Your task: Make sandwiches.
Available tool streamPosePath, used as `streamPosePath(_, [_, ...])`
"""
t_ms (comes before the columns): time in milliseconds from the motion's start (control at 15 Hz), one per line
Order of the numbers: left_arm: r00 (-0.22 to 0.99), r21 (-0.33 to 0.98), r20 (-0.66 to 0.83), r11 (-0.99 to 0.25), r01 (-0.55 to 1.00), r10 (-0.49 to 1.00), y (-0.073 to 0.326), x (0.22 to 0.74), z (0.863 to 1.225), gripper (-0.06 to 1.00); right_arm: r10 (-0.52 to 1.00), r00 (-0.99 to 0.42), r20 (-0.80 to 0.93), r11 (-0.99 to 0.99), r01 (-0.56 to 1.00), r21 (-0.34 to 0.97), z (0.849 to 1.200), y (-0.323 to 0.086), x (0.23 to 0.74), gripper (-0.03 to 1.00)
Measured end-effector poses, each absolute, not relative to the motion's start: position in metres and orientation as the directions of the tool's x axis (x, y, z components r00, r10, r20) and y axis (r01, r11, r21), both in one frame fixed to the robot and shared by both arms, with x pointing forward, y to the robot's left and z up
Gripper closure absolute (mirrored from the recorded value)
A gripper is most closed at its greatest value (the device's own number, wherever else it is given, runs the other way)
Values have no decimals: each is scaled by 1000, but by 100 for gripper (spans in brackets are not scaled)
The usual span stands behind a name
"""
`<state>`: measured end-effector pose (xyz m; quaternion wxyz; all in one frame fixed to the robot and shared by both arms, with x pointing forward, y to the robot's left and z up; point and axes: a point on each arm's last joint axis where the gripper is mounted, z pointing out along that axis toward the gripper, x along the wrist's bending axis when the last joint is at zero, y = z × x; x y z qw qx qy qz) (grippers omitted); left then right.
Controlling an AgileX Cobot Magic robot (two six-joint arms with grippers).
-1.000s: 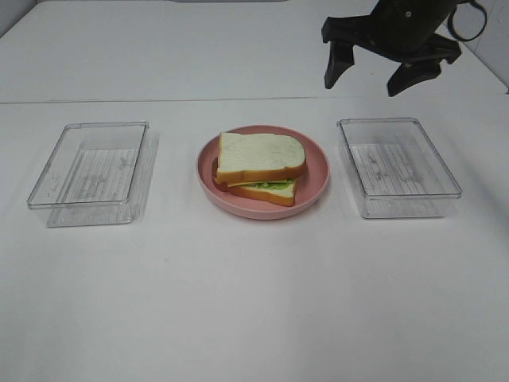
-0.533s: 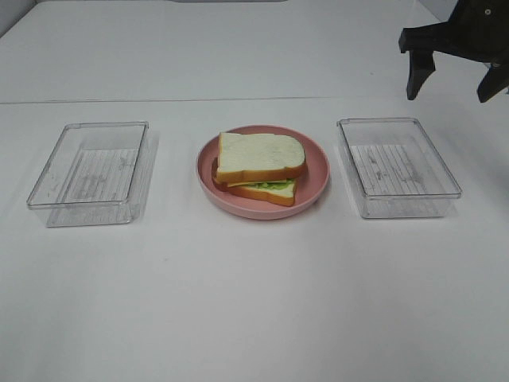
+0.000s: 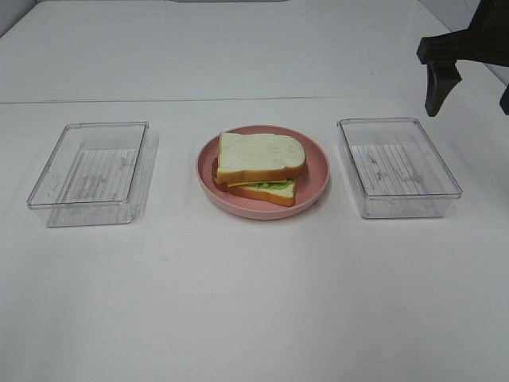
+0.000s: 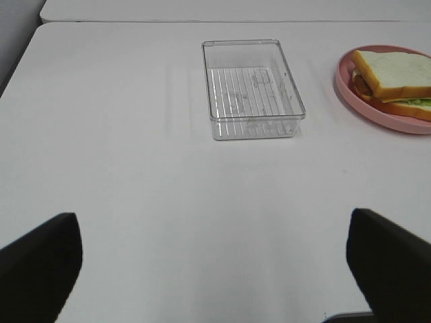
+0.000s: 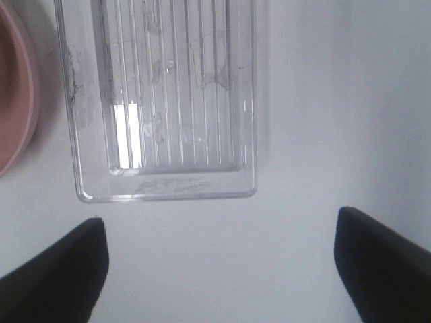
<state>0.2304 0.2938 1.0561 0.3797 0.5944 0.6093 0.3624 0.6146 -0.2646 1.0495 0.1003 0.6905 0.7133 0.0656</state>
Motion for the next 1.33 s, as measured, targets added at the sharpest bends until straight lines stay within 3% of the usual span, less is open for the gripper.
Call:
streamPosePath(333, [-5,893,-32,31,449,999,294,230,1056,-4,999,-16,-31,23,964,265,1070,-272,531,9])
streamPosePath(667, [-5,893,-32,31,449,999,294,230,1056,-4,1000,-3,-4,5,886,463,1099,-286,398,10])
streamPosePath(1067, [-5,893,-32,31,449,999,294,230,1056,-4,1000,-6,21,-10,744,668,1077,-297,294,10])
streamPosePath(1333, [-5,893,-32,31,449,999,294,230,1056,-4,1000,-26,13,8,667,745,1053,-301,262,10])
